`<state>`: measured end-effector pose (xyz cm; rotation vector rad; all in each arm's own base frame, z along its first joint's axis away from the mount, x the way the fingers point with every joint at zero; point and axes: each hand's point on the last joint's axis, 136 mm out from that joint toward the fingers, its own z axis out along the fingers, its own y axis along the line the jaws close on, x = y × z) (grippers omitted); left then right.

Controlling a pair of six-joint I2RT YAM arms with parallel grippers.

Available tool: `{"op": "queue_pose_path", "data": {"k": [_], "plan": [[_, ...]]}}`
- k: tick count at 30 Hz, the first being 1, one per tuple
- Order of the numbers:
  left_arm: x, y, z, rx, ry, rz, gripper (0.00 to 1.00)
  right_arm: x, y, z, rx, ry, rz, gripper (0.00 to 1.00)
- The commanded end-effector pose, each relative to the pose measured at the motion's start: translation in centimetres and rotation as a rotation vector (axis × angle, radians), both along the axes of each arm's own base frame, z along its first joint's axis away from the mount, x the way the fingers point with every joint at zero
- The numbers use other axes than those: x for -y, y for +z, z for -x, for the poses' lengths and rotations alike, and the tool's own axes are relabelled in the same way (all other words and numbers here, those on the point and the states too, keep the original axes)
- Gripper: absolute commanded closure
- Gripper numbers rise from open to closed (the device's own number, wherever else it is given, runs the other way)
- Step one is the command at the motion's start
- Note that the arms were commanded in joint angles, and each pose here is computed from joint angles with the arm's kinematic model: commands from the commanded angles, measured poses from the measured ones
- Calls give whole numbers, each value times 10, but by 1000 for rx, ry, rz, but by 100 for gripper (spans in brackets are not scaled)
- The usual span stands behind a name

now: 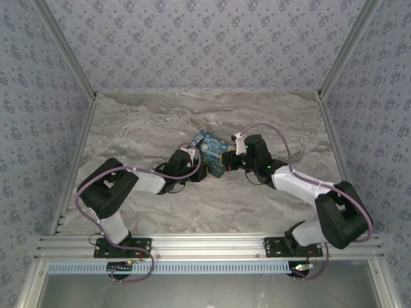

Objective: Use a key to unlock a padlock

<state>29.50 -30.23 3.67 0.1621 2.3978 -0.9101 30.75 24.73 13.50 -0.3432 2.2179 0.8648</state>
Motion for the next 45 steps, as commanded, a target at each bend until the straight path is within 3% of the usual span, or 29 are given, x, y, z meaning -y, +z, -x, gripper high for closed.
{"op": "queue_pose_path", "data": {"k": [1, 8, 14, 23, 45], "plan": [[18, 28, 0, -22, 2, 86, 74, 15, -21, 22, 9, 16, 113, 100], [24, 41, 1, -104, 45, 163, 77, 23, -43, 61, 83, 50, 202, 100], [33, 51, 4, -174, 60, 231, 79, 25, -57, 75, 145, 64, 247, 100], [39, 61, 10, -244, 112, 306, 81, 13, -59, 69, 243, 71, 282, 100], [50, 68, 17, -317, 137, 367, 84, -3, -68, 52, 280, 62, 315, 100]]}}
